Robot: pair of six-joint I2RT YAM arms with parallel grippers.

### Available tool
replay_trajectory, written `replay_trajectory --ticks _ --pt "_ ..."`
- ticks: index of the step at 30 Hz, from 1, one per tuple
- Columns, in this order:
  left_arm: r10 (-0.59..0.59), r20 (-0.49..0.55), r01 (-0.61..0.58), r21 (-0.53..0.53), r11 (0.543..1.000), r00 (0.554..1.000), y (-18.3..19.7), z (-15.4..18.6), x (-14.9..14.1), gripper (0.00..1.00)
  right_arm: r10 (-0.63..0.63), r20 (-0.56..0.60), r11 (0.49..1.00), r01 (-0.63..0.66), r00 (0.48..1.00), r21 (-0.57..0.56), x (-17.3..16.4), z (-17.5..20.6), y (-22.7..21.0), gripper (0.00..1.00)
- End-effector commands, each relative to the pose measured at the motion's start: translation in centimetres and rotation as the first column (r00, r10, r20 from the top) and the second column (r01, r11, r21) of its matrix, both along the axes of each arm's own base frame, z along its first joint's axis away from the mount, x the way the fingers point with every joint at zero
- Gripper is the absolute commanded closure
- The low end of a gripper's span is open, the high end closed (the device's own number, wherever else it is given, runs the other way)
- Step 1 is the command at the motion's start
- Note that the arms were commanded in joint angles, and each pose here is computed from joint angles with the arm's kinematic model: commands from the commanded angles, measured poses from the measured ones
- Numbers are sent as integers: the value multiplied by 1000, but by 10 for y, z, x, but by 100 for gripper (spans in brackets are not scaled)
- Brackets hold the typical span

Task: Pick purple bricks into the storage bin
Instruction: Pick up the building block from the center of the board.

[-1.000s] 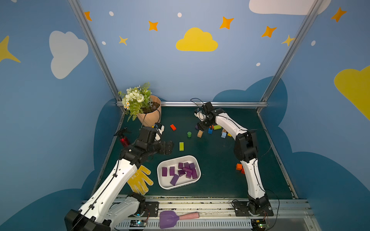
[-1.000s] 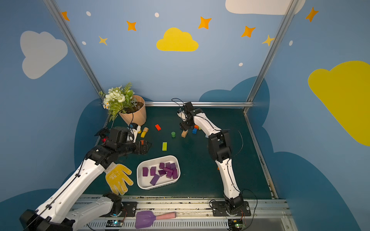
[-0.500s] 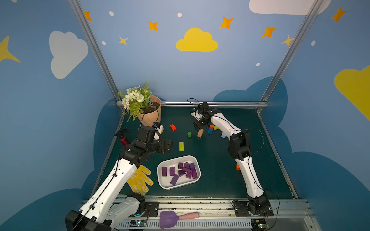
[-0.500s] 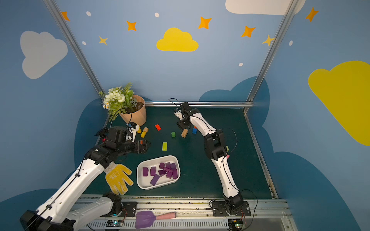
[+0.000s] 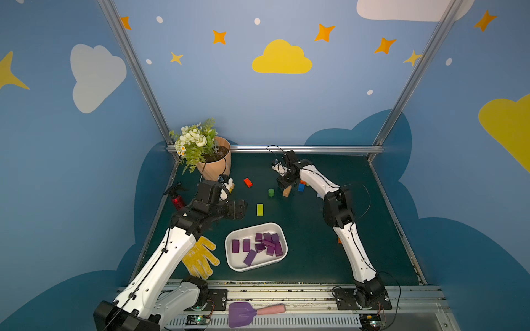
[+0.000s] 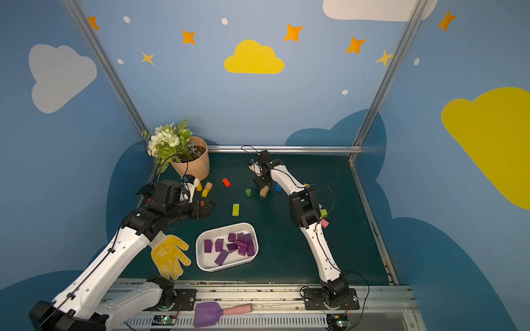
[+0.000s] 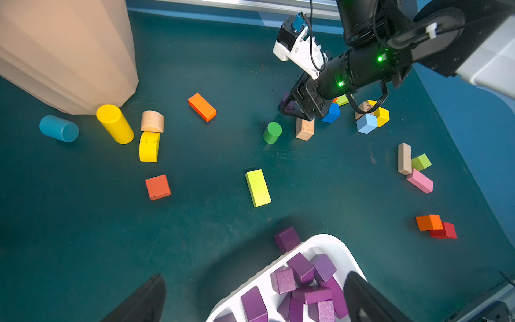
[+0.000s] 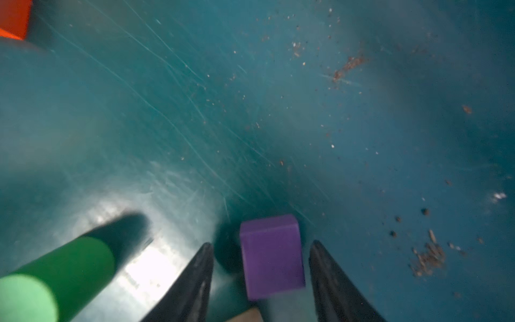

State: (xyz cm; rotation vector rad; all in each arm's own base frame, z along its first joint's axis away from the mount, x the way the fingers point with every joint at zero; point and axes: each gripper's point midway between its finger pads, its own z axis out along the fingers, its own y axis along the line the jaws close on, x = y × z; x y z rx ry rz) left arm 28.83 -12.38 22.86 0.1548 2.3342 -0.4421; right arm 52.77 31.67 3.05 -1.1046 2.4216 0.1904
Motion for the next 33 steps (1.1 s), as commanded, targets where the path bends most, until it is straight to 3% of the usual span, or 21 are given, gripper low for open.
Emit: replay_trajectory --ticks 1,4,11,22,33 --pt "1 -3 -1 -8 1000 1000 -1 -3 2 0 13 1 1000 -13 1000 8 1 0 4 53" --pt "5 -7 -5 -7 1000 1000 0 -4 2 0 11 3 1000 -11 1000 9 1 1 4 63" --pt "4 -24 -5 -21 1000 1000 -2 -7 2 0 -3 50 998 -1 999 63 4 37 11 72" --pt "103 -87 -107 -38 994 991 9 -2 -6 0 -51 130 982 26 990 188 -17 117 25 73" --pt "203 -210 -219 -59 974 956 22 -14 -35 0 3 135 976 -33 991 217 -82 166 43 72"
